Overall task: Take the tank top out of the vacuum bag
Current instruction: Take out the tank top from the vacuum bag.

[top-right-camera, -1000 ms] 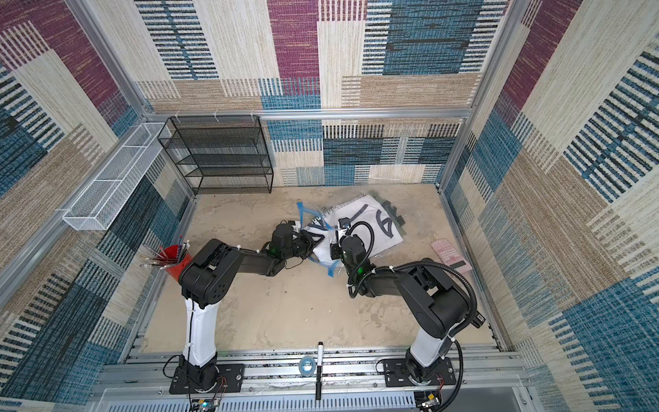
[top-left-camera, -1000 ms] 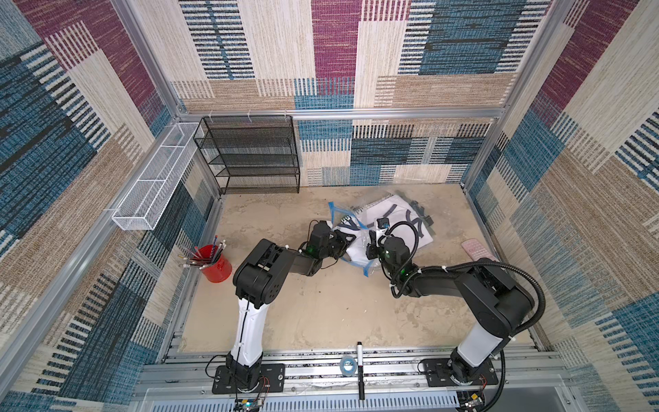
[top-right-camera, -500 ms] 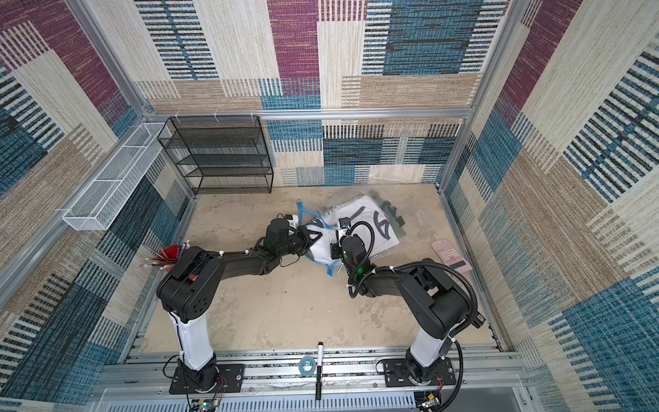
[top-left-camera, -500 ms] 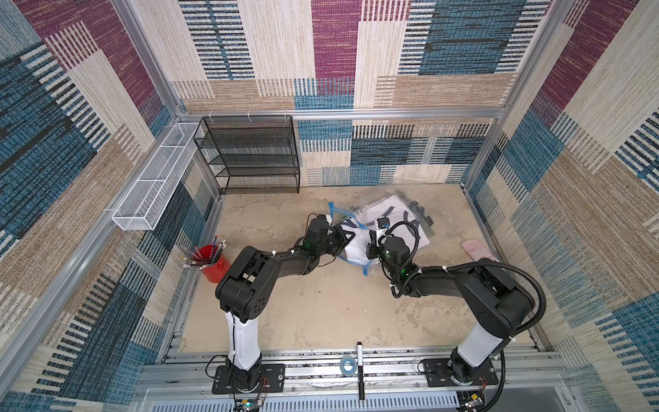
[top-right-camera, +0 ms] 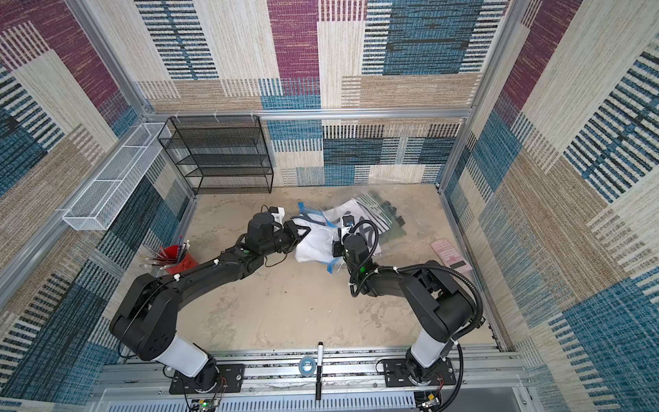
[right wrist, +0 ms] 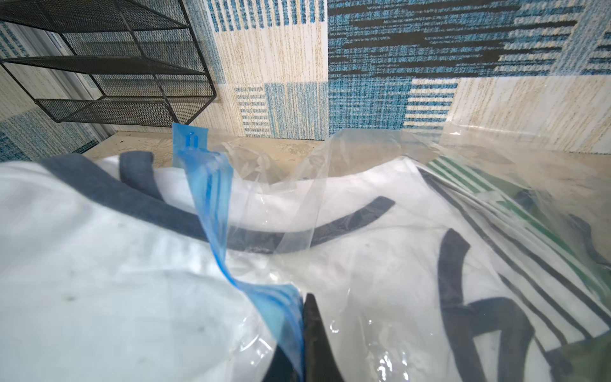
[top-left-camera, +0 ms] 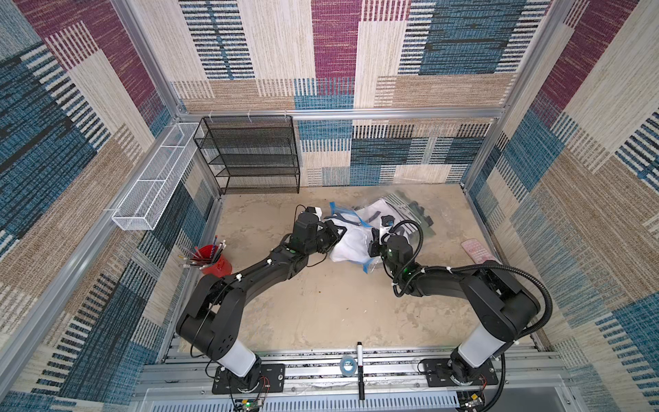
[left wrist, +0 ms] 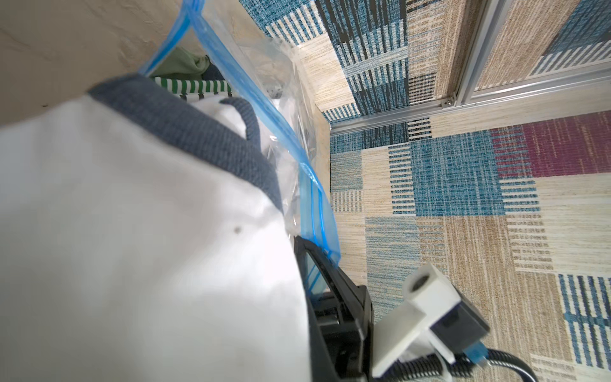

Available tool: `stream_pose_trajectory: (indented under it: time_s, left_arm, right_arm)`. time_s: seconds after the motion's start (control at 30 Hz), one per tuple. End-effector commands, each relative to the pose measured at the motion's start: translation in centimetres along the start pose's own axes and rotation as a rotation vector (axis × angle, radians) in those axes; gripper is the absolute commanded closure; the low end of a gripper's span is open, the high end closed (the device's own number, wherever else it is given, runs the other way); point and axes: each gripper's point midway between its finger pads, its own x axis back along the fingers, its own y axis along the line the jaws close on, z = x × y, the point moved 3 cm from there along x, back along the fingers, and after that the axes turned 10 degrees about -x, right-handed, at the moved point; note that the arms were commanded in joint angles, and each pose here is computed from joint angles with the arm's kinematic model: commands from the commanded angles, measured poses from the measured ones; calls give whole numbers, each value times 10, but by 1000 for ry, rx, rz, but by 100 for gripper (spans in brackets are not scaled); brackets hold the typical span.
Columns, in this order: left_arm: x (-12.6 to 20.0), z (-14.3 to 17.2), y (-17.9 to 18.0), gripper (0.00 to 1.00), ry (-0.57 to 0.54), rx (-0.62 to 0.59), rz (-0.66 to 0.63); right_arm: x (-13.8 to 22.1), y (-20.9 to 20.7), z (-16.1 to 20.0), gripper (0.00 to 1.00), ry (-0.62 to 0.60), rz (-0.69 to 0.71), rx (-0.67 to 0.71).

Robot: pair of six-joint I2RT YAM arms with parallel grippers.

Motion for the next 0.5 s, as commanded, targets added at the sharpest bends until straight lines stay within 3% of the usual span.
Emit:
stream_pose_trajectory:
  time_s: [0.0,0.47]
  left_arm:
    - [15,-2,-8,100,-10,-45,-5]
    - [80,-12,-37,100,-50,-103,-78]
  right_arm:
    - [3,-1,-5,100,-18,5,-19]
    - [5,3,-7,100,-20,-21,-28]
